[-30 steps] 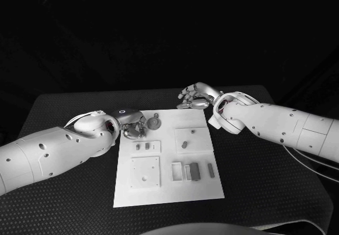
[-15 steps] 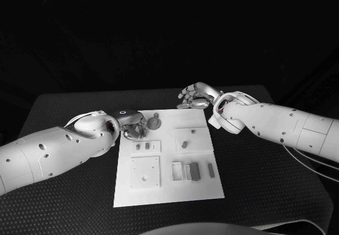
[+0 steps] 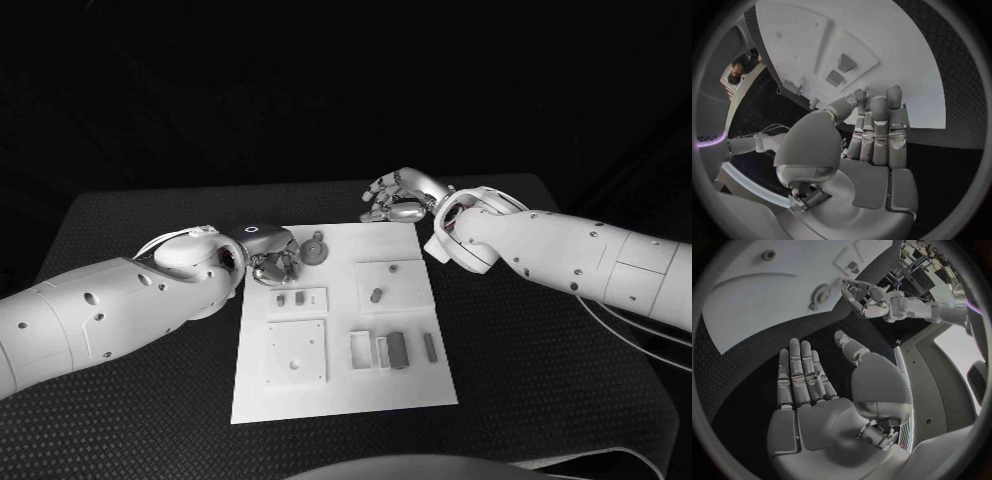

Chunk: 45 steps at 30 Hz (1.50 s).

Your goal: Assemble the parts on the task board

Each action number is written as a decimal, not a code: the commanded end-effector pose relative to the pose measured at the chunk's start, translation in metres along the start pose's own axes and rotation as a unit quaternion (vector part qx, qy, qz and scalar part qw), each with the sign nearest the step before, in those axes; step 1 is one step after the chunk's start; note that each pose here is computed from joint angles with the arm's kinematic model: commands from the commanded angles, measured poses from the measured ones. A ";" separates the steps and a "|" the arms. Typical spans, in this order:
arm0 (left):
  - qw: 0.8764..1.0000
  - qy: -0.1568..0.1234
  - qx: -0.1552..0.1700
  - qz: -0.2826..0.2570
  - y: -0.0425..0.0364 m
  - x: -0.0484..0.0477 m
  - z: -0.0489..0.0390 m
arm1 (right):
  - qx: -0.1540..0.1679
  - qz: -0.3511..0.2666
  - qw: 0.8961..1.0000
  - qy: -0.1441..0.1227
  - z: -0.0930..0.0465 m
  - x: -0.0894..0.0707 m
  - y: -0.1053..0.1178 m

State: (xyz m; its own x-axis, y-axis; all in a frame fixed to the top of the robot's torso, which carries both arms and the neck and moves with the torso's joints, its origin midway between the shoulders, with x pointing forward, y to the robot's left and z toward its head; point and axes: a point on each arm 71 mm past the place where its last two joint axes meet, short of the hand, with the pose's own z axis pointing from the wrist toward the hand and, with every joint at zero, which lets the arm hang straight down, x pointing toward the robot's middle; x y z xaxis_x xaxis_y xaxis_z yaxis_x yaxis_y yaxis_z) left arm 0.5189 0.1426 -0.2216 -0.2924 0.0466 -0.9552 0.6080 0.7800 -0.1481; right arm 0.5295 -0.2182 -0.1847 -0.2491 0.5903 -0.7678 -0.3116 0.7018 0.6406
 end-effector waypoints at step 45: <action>0.998 0.056 0.005 0.011 -0.0066 0.0200 0.0023 | -0.005 0.002 1.000 0.002 0.000 0.001 0.001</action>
State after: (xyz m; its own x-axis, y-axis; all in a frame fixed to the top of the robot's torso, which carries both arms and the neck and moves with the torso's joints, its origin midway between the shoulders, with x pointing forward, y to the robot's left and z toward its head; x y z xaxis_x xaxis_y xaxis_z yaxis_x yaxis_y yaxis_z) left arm 0.5167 0.1374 -0.2255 -0.2941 0.0746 -0.9529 0.6171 0.7761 -0.1297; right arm 0.5297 -0.2181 -0.1849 -0.2499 0.5921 -0.7662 -0.3102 0.7006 0.6426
